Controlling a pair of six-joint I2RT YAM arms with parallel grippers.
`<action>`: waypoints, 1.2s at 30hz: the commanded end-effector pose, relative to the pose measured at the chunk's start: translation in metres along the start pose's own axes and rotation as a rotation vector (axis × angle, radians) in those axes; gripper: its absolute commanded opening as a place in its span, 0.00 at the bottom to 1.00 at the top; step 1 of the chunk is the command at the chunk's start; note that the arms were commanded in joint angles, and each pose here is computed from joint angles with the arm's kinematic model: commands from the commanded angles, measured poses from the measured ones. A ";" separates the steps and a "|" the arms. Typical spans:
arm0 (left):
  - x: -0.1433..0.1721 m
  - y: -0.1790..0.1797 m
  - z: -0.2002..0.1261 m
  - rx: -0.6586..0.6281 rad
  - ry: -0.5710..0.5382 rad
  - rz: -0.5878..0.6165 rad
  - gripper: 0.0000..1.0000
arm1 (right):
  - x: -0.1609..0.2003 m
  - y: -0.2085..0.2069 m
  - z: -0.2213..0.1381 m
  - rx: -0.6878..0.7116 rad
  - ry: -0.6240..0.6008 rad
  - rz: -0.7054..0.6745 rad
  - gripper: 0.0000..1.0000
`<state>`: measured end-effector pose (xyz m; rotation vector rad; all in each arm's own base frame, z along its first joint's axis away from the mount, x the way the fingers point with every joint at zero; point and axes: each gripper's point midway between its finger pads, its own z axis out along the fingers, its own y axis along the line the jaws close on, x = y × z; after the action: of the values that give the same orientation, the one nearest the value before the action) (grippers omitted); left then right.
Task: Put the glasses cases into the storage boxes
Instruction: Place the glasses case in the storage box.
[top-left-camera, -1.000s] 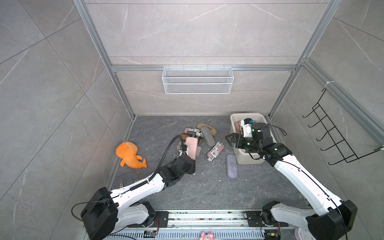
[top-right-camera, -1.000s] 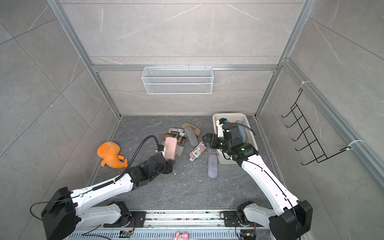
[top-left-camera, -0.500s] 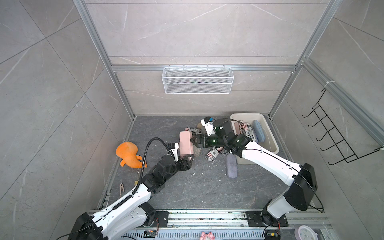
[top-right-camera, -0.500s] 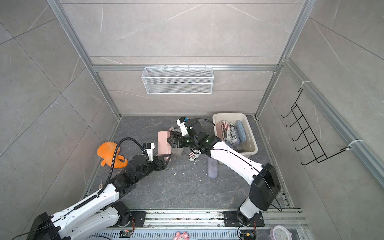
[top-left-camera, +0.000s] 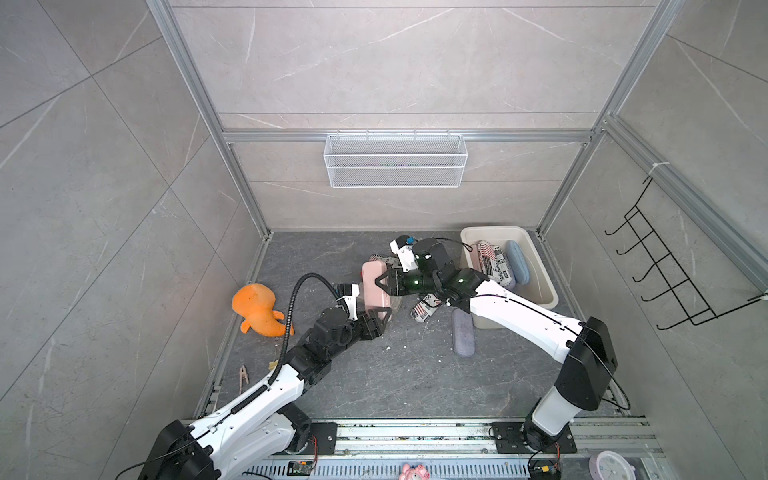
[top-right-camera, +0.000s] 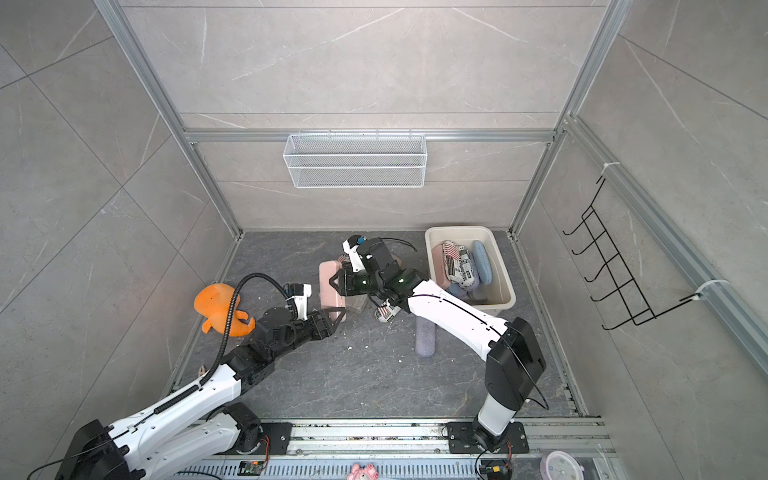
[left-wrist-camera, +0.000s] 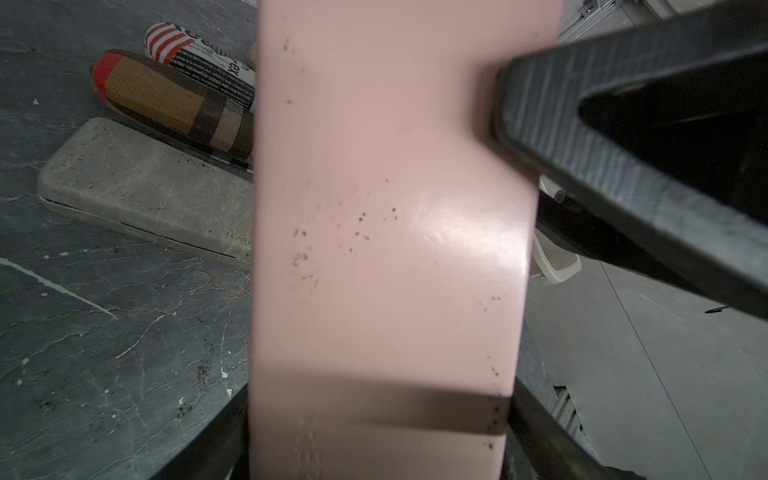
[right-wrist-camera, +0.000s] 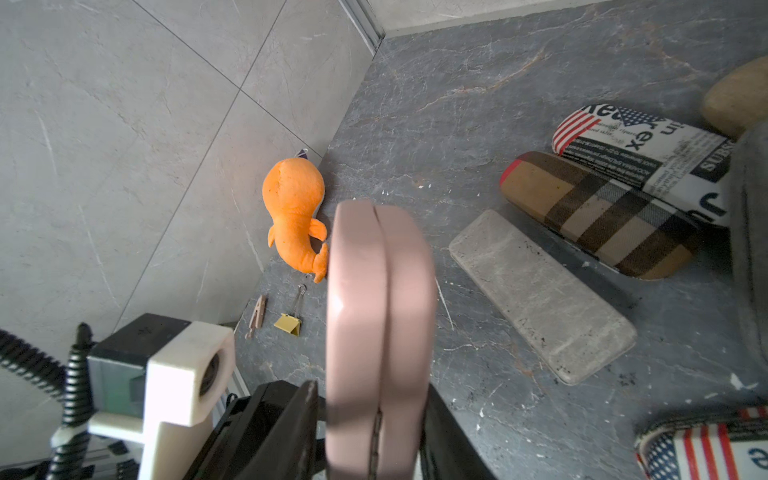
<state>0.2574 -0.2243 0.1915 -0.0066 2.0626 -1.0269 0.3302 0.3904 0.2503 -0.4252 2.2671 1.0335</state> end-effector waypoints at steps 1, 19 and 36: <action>-0.031 -0.033 -0.004 0.107 -0.091 0.033 0.64 | -0.006 0.015 0.002 -0.026 -0.005 -0.027 0.32; -0.010 0.006 -0.032 -0.057 -0.067 0.067 1.00 | -0.036 0.003 -0.004 0.129 -0.062 -0.110 0.27; 0.007 0.083 -0.053 -0.438 -0.070 -0.071 0.98 | -0.074 -0.043 -0.074 0.361 -0.133 -0.154 0.26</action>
<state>0.2403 -0.1426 0.1534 -0.2735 2.1929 -0.6281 0.3843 0.3395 0.2708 -0.3869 2.2762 0.5907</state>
